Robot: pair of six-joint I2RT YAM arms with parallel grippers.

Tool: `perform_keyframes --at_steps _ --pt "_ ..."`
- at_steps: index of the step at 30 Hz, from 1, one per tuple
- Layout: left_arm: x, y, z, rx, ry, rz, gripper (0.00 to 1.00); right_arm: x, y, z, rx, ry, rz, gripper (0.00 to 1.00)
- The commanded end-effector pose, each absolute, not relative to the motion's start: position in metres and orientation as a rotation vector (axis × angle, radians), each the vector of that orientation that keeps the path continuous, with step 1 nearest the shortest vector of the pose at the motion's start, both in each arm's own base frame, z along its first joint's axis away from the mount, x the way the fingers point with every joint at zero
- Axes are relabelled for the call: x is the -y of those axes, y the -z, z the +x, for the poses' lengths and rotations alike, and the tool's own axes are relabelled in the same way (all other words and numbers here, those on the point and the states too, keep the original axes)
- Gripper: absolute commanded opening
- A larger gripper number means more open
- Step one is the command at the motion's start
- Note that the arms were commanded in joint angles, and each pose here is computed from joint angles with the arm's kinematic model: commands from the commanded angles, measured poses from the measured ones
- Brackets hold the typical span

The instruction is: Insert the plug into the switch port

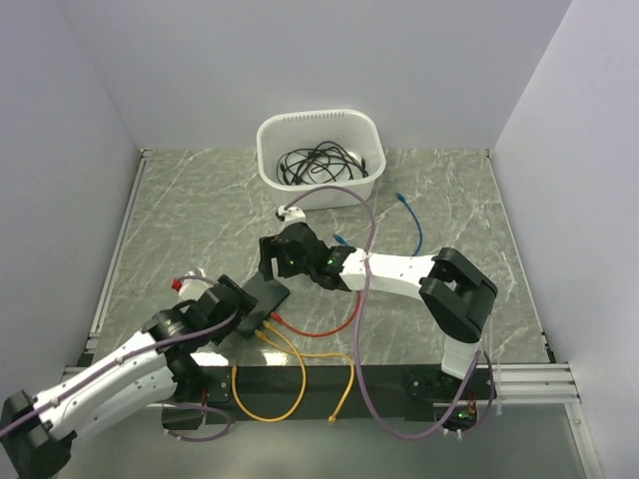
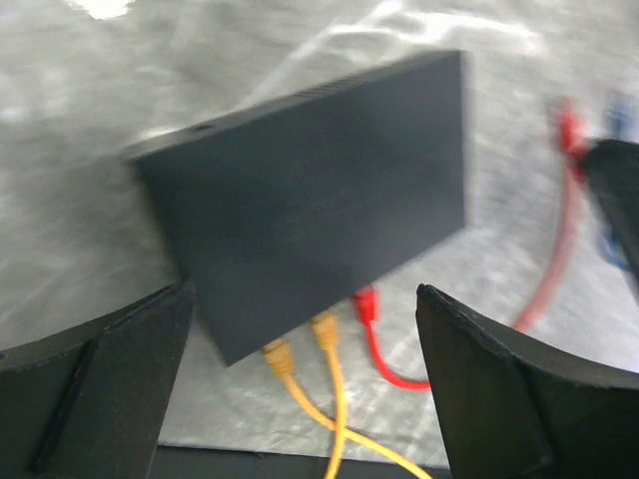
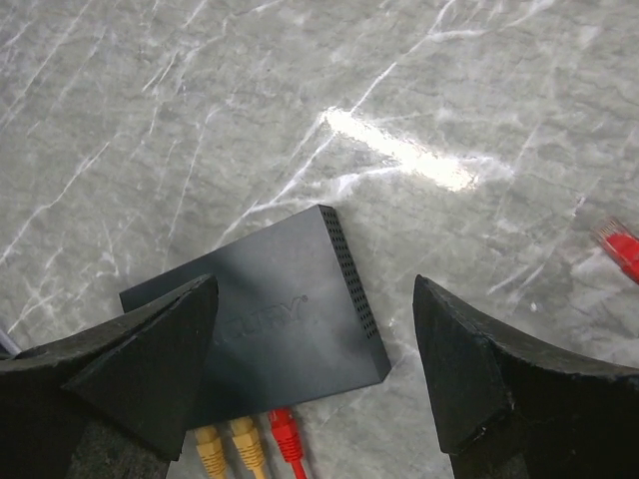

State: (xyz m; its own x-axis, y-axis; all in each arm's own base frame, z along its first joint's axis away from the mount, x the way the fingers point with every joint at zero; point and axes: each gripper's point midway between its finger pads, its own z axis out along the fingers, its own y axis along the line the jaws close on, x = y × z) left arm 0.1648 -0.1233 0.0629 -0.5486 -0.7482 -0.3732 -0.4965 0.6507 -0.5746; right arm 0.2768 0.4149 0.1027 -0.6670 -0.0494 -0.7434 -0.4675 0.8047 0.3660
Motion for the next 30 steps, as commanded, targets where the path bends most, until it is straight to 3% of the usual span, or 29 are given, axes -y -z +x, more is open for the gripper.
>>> perform_keyframes --at_steps 1,5,18,30 --pt "0.086 -0.044 0.144 -2.326 0.189 -1.11 0.99 -0.427 -0.12 0.286 -2.211 -0.728 -0.372 0.86" --pt "0.092 -0.047 0.141 -2.387 0.069 -1.049 0.99 -0.43 -0.11 0.288 -2.244 -0.724 -0.379 0.86" --pt "0.118 -0.055 0.174 -2.192 0.472 -0.937 0.99 -0.424 -0.081 0.285 -2.3 -0.774 -0.361 0.86" --pt "0.142 -0.041 0.194 -2.135 0.604 -0.794 0.99 -0.396 -0.041 0.284 -2.388 -0.834 -0.231 0.83"
